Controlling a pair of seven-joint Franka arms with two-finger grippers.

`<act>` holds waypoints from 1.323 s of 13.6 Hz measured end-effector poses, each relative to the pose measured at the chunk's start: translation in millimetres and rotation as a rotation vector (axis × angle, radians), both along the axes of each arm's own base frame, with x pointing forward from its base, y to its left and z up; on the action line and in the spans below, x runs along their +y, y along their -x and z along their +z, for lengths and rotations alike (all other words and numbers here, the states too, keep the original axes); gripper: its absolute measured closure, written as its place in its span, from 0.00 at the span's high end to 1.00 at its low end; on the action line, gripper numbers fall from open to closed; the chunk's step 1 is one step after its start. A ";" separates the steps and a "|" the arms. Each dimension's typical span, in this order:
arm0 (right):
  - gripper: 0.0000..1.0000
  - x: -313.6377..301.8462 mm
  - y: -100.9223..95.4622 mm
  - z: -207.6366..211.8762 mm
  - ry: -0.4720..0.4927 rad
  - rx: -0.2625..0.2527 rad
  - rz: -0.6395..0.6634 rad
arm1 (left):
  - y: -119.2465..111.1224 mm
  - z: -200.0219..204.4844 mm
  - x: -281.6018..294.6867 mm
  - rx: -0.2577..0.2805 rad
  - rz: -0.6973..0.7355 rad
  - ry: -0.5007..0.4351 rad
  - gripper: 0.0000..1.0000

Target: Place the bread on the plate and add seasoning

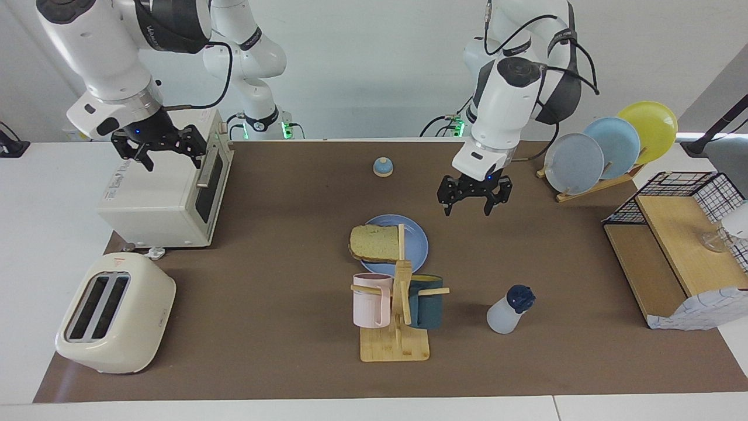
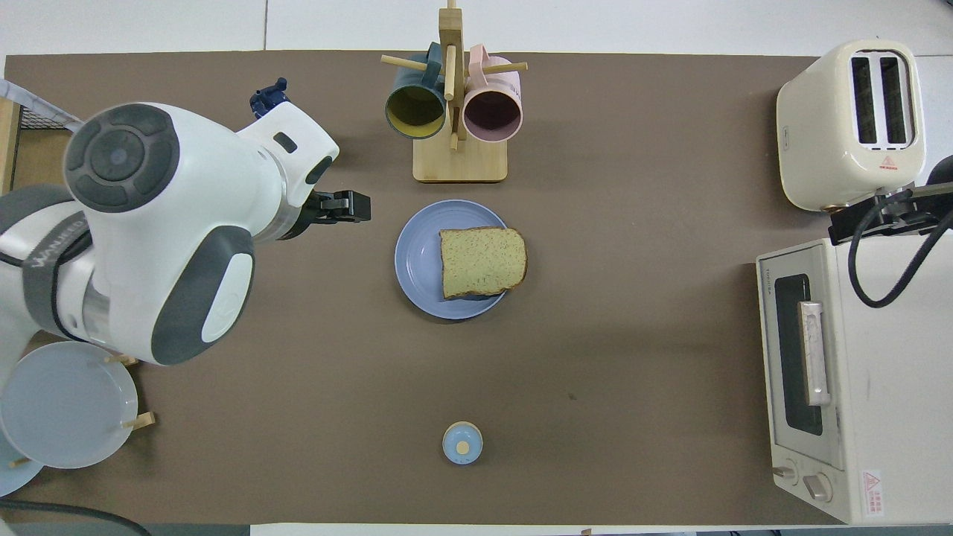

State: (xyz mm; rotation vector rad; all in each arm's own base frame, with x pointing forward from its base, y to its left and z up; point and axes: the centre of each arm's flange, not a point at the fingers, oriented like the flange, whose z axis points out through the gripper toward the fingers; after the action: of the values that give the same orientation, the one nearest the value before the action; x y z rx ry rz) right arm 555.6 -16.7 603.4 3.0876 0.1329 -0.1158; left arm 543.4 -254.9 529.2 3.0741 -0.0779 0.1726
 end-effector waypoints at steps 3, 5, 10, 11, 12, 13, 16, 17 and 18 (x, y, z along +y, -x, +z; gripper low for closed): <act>1.00 0.0 0.0 0.0 0.000 0.000 0.000 | 8.4 36.7 21.9 0.053 0.021 -0.009 1.00; 1.00 0.0 0.0 0.0 0.000 0.000 0.000 | 8.8 59.0 53.1 0.089 0.051 -0.015 1.00; 1.00 0.0 0.0 0.0 0.000 0.000 0.000 | 20.0 102.7 151.6 0.125 -0.024 -0.021 1.00; 1.00 0.0 0.0 0.0 0.000 0.000 0.000 | 22.8 108.3 168.2 0.125 -0.048 -0.029 1.00; 1.00 0.0 0.0 0.0 0.000 0.000 0.000 | 25.8 113.3 182.0 0.124 -0.064 -0.034 1.00; 1.00 0.0 0.0 0.0 0.000 0.000 0.000 | 28.7 117.6 193.9 0.124 -0.069 -0.034 1.00; 1.00 0.0 0.0 0.0 0.000 0.000 0.000 | 32.1 120.3 205.5 0.133 -0.063 -0.036 1.00; 1.00 0.0 0.0 0.0 0.000 0.000 0.000 | 32.2 119.6 208.5 0.137 -0.057 -0.040 1.00; 1.00 0.0 0.0 0.0 0.000 0.000 0.000 | 32.0 119.0 211.4 0.139 -0.050 -0.043 1.00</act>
State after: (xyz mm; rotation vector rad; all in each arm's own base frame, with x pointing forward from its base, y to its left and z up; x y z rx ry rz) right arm 555.6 -16.7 603.4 3.0876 0.1328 -0.1158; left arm 511.5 -43.5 648.3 3.1122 -0.1531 -0.0456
